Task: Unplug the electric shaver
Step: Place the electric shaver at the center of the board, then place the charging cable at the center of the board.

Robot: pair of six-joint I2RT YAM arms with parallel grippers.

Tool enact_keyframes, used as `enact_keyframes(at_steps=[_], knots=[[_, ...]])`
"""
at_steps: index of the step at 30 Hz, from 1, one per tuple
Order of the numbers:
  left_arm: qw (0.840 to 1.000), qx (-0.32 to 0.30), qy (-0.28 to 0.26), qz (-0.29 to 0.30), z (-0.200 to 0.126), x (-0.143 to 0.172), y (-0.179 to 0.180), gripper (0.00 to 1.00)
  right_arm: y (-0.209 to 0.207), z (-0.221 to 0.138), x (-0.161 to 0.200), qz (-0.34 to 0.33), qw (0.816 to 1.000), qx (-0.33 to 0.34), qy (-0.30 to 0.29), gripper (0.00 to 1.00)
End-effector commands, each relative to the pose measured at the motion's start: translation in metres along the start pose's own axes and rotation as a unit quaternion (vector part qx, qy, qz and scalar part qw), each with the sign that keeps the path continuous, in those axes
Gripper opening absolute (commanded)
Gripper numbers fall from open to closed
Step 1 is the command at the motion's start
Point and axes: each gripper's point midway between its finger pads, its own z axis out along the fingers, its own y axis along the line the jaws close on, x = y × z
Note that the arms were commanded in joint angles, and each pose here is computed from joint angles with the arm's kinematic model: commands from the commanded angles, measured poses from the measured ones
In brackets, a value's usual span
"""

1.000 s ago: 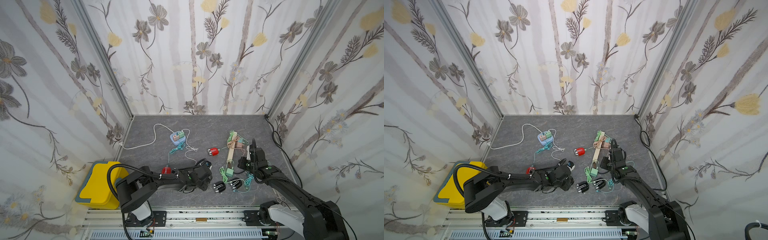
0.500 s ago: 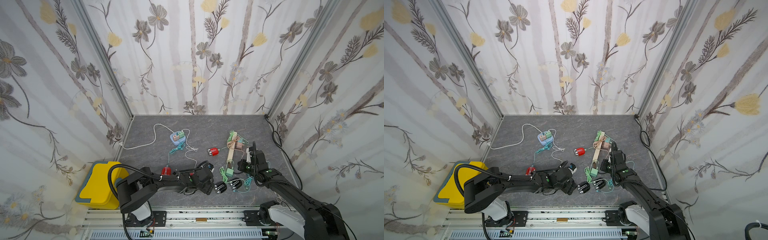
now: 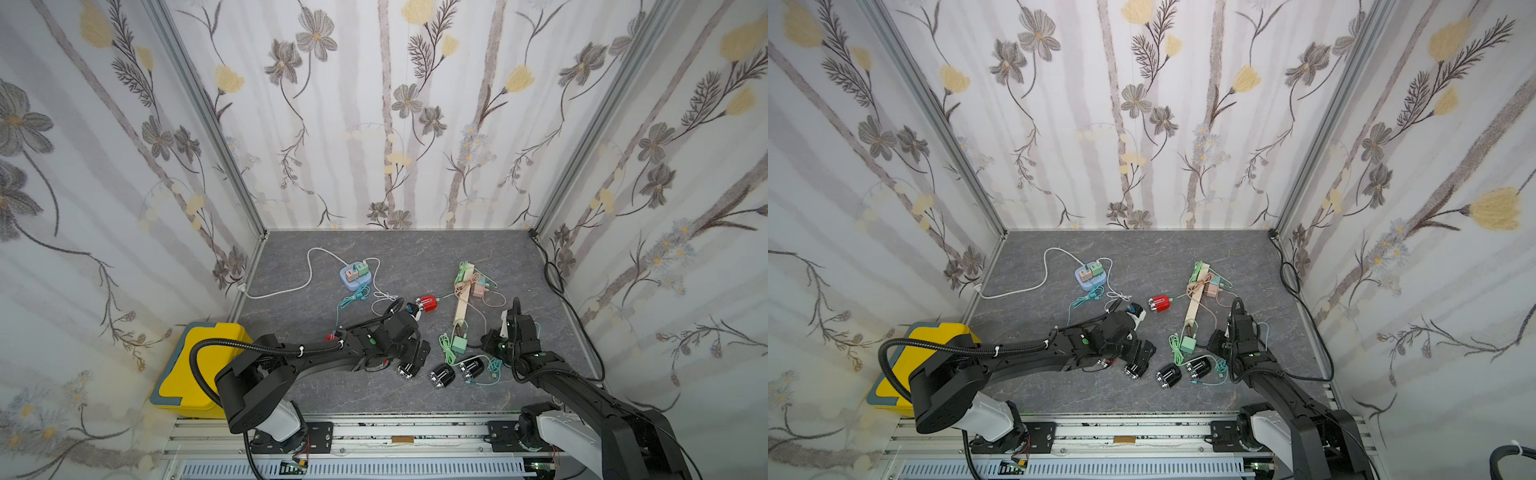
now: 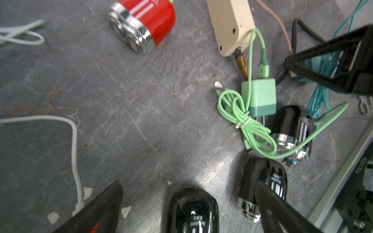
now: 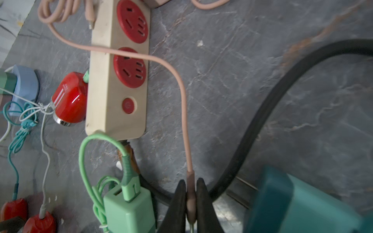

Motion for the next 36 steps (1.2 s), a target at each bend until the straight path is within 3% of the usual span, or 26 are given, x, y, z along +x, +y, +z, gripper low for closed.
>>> enact_keyframes(at_steps=[1, 4, 7, 9, 15, 22, 26, 28, 36], knots=[[0.999, 0.029, -0.036, -0.01, 0.002, -0.031, -0.01, 1.0, -0.007, -0.005, -0.015, 0.026, 0.999, 0.008, -0.038, 0.14], [0.998, 0.028, -0.052, 0.002, 0.011, -0.054, -0.015, 0.99, -0.008, -0.01, -0.02, 0.034, 0.998, 0.001, -0.057, 0.18], [0.998, 0.025, -0.061, 0.003, 0.023, -0.071, -0.02, 0.98, -0.016, -0.016, -0.025, 0.053, 0.996, 0.014, -0.074, 0.16], [0.997, 0.025, -0.068, -0.006, 0.03, -0.082, -0.022, 0.97, -0.028, -0.025, -0.033, 0.072, 0.991, 0.03, -0.108, 0.13], [0.995, 0.029, -0.081, -0.044, 0.055, -0.109, -0.018, 0.93, -0.047, -0.05, -0.05, 0.104, 0.978, 0.054, -0.171, 0.19], [0.996, 0.054, -0.071, -0.029, 0.084, -0.136, -0.036, 0.87, -0.048, -0.06, -0.058, 0.114, 0.974, 0.046, -0.192, 0.3], [0.997, 0.042, -0.065, -0.026, 0.101, -0.145, -0.035, 0.86, -0.046, -0.067, -0.067, 0.111, 0.971, 0.044, -0.208, 0.52], [0.997, 0.037, -0.061, -0.023, 0.11, -0.15, -0.036, 0.86, -0.041, -0.068, -0.07, 0.106, 0.971, 0.033, -0.211, 0.57], [0.998, 0.025, -0.047, -0.041, 0.141, -0.165, -0.037, 0.86, -0.022, -0.06, -0.07, 0.086, 0.979, -0.014, -0.184, 0.62]])
